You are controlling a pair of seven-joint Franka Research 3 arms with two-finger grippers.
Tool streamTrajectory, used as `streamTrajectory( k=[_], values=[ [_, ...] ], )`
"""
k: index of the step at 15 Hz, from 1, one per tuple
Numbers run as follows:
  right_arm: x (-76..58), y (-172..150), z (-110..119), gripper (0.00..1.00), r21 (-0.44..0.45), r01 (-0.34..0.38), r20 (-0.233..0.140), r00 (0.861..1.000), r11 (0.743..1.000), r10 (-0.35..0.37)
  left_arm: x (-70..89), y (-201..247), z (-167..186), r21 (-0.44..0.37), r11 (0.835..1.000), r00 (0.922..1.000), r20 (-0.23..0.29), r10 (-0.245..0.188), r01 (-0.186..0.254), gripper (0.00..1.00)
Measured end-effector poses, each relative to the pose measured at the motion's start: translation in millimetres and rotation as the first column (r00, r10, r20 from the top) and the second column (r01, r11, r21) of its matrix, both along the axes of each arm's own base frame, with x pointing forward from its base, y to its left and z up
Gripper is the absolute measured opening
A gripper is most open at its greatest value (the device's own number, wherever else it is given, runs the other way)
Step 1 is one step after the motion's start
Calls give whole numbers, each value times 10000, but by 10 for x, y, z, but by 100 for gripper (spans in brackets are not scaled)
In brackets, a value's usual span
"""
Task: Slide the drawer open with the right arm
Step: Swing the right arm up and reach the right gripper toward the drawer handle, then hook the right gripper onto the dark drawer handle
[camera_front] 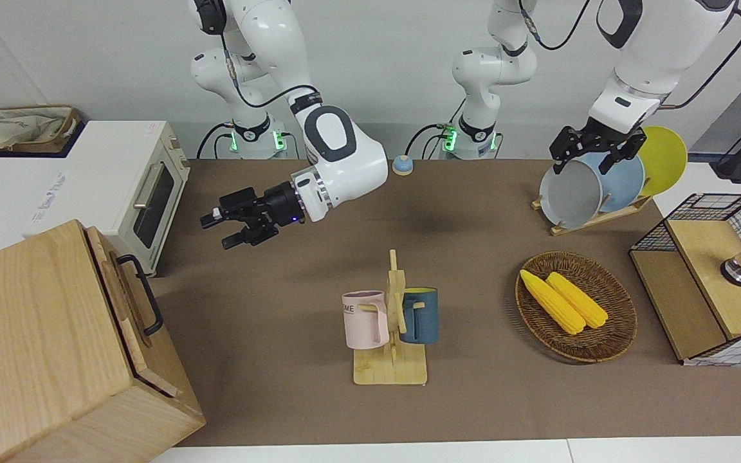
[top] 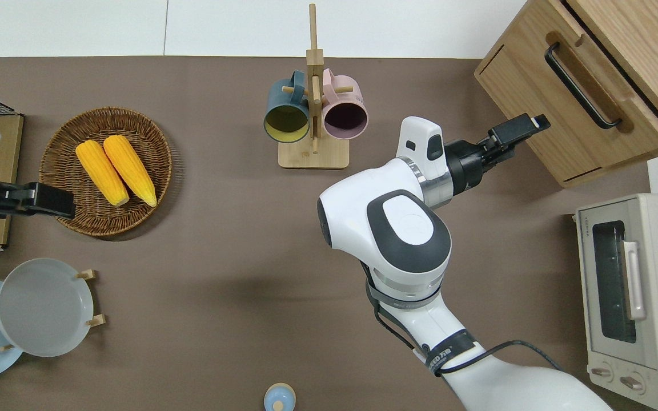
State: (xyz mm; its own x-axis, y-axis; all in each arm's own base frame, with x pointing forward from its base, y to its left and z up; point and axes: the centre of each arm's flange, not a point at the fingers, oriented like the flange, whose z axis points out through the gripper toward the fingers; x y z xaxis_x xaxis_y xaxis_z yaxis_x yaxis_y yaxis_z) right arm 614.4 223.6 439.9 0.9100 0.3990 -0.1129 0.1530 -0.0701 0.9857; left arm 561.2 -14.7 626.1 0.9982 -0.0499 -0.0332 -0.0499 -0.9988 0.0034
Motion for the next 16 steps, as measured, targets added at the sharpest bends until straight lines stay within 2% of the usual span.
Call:
streamTrajectory(
  k=[5, 10, 16],
  values=[
    [137, -71, -86, 99, -413, -783, 405, 9960, 9961, 800, 0, 0, 0, 0, 10000, 10000, 0, 0, 0, 100],
    [341, -421, -302, 99, -243, -779, 842, 9933, 9967, 797, 0, 0, 0, 0, 10000, 10000, 0, 0, 0, 100],
    [504, -763, -336, 98, -137, -995, 993, 9900, 9949, 1004, 0, 0, 0, 0, 10000, 10000, 0, 0, 0, 100]
  ],
)
